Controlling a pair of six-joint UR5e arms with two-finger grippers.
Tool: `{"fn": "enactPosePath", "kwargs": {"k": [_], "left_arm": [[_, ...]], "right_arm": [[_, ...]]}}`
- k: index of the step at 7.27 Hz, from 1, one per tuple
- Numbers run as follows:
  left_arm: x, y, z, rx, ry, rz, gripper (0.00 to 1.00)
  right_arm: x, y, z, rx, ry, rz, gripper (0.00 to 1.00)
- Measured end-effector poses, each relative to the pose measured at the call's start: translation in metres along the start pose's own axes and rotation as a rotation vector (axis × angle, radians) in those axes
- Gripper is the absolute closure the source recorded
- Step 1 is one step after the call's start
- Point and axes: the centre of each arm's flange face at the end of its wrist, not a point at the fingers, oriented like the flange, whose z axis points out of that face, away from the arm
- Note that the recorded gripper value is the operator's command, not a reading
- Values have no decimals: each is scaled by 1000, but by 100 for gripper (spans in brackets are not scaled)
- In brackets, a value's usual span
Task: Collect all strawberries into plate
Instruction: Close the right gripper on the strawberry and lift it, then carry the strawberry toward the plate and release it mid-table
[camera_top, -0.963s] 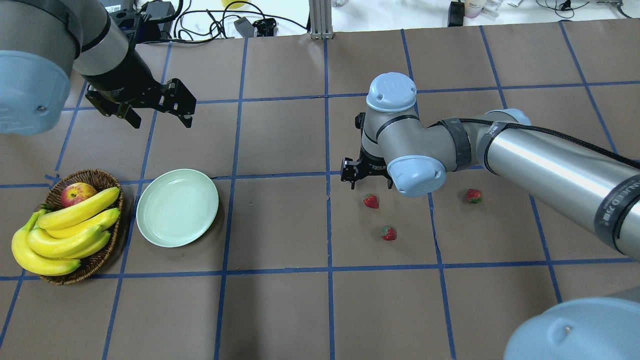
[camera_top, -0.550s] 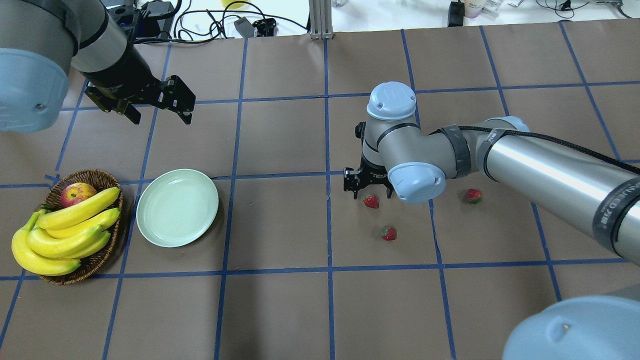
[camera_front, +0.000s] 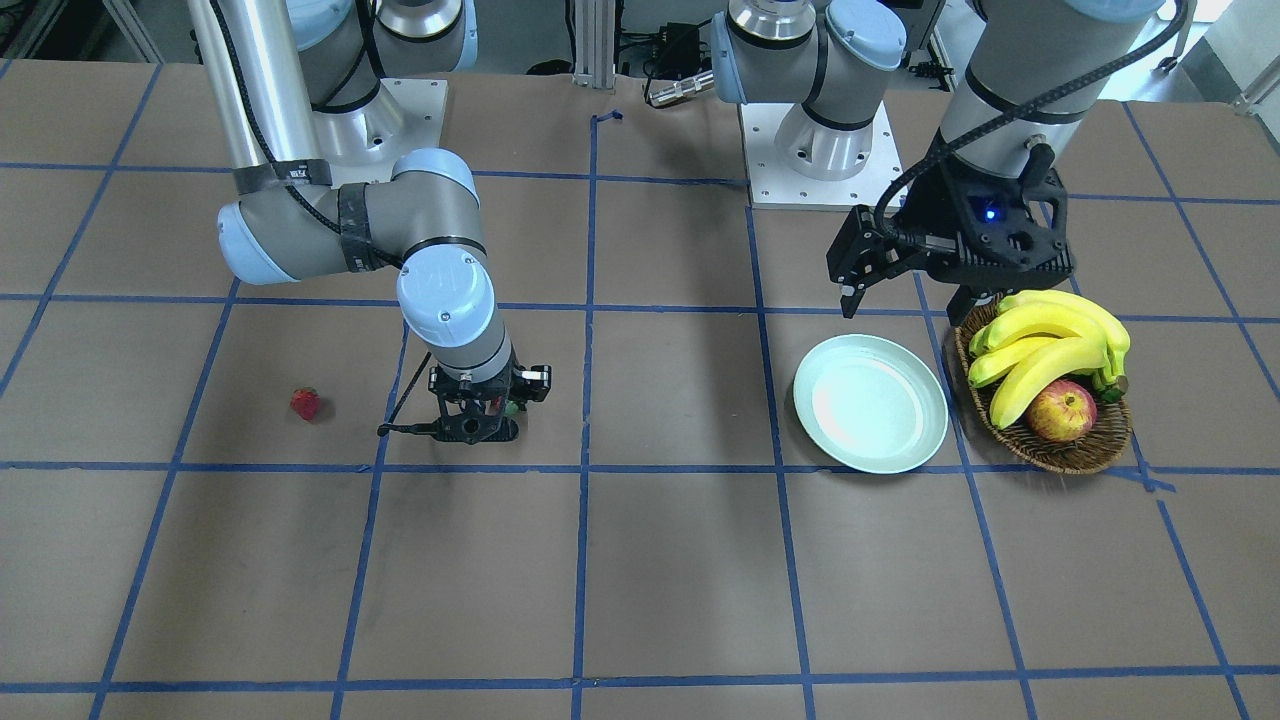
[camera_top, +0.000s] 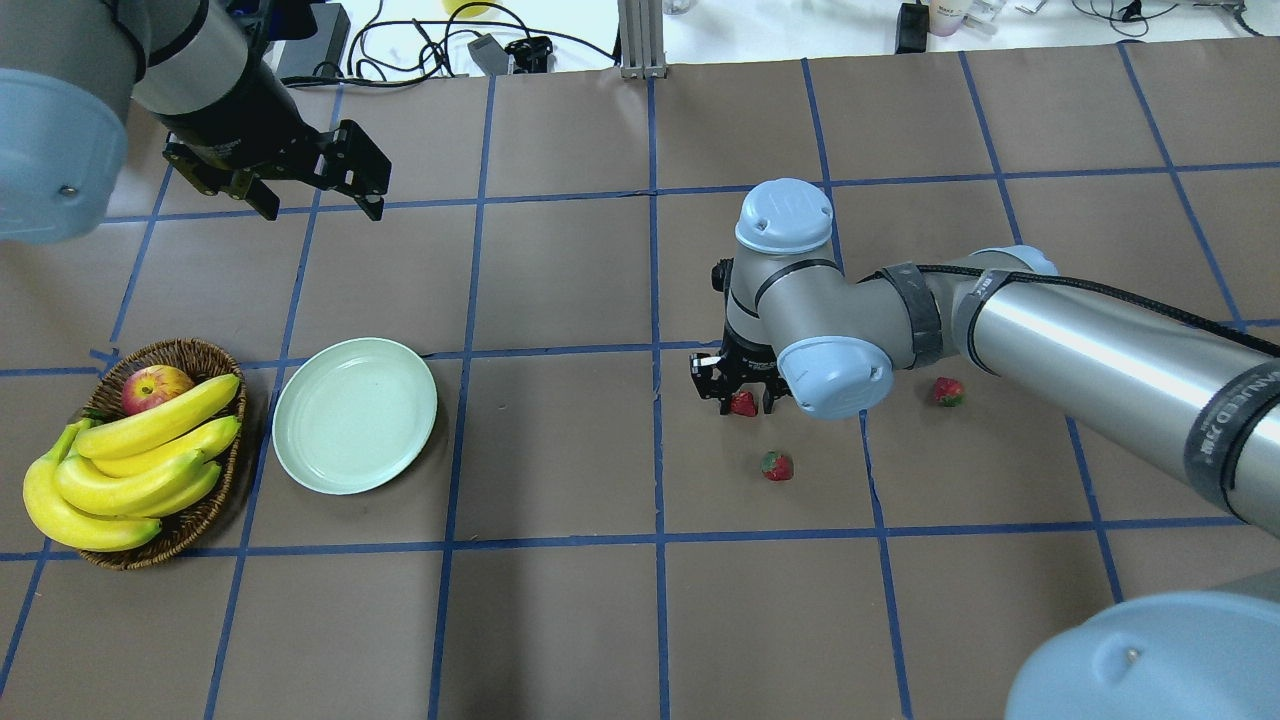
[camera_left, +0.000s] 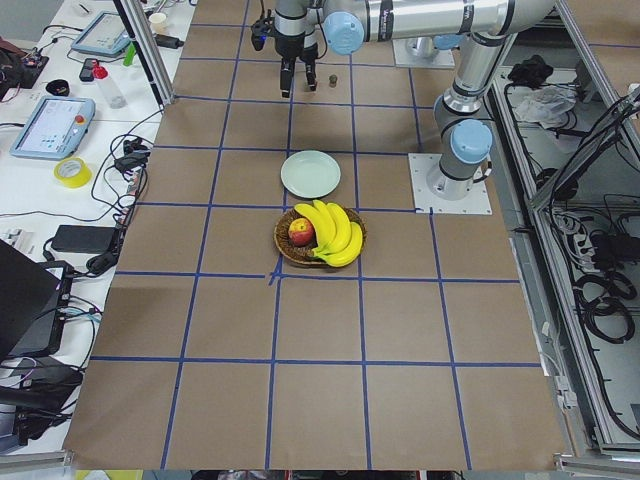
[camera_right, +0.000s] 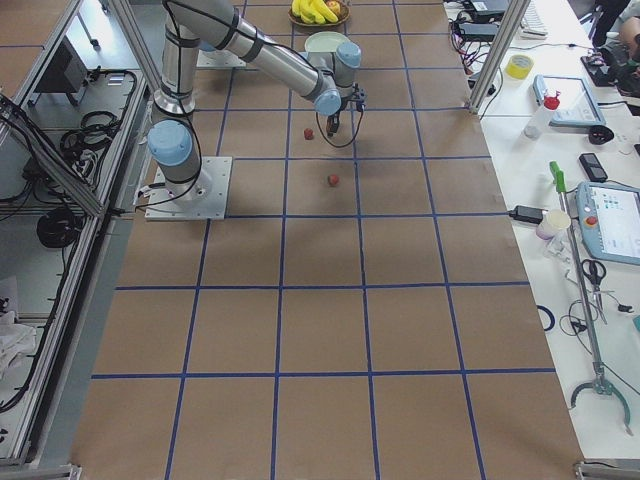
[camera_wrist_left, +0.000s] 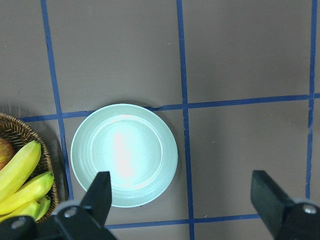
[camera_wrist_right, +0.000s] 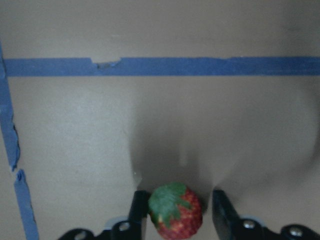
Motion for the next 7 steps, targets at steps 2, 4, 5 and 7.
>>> {"fn": "enactPosePath", "kwargs": {"k": [2,4,5,7], "left_arm": [[24,4,-9,-9,-3,14,0],[35,6,-3,-20,-3,26,0],[35,6,-3,-18,-3,29,0],[21,8,-14,3,-1,7,0]], "right_arm": [[-5,1,-3,-4,-52,-15,100],[-22,0,-12,3,-158,-41,100],[-40,2,-20,12,-209,-31,100],[-76,4,-27,18,-320,13,100]]}}
